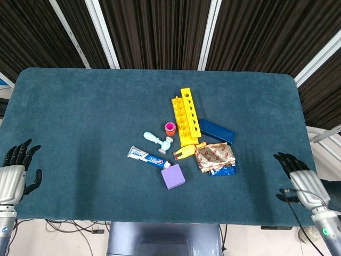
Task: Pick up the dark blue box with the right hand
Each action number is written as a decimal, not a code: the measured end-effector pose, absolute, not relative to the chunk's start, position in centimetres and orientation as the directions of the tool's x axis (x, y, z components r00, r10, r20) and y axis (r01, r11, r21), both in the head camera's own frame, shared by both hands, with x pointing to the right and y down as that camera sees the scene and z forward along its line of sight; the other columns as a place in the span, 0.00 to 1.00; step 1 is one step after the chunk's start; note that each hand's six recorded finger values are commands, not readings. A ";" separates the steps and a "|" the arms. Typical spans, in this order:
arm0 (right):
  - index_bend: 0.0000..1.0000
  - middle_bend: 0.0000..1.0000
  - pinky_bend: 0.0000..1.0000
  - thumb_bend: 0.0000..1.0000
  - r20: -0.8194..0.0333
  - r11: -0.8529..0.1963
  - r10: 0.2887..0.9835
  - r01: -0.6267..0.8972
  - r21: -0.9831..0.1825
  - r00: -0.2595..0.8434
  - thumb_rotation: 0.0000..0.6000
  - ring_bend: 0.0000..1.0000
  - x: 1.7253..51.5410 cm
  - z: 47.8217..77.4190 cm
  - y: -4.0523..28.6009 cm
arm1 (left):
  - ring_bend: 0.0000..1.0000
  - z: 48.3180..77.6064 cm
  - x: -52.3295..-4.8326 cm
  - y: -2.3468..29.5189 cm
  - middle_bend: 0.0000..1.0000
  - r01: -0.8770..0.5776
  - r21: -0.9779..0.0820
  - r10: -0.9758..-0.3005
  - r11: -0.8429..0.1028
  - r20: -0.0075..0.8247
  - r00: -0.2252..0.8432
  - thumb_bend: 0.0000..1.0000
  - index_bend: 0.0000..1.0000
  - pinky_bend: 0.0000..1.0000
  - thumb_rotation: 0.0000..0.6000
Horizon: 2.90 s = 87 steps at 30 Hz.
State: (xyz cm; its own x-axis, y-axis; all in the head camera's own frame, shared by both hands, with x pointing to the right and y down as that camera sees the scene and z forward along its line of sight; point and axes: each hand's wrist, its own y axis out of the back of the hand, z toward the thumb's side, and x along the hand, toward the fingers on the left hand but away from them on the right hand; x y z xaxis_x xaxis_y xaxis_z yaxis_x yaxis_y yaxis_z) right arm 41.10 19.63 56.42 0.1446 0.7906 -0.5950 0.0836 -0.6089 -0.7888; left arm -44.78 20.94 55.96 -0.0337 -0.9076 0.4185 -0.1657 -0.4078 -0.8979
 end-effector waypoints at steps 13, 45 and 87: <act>0.03 0.09 0.18 0.13 -0.696 -0.703 0.710 0.186 -0.687 0.109 1.00 0.07 35.8 61.5 9.8 | 0.00 56.1 -45.3 20.6 0.00 -0.169 -0.899 -0.907 -0.403 0.418 -0.060 0.51 0.13 0.00 1.00; 0.18 0.23 0.18 0.10 -0.694 -0.590 0.709 0.437 -0.679 -0.123 1.00 0.15 29.7 73.5 5.4 | 0.00 56.3 -45.9 20.3 0.00 -0.189 -0.895 -0.900 -0.405 0.426 -0.092 0.51 0.13 0.00 1.00; 0.50 0.65 0.27 0.44 -0.627 -0.499 0.763 0.472 -0.727 -0.159 1.00 0.62 29.1 76.1 5.8 | 0.00 56.3 -46.1 20.3 0.00 -0.210 -0.885 -0.890 -0.416 0.444 -0.106 0.51 0.14 0.00 1.00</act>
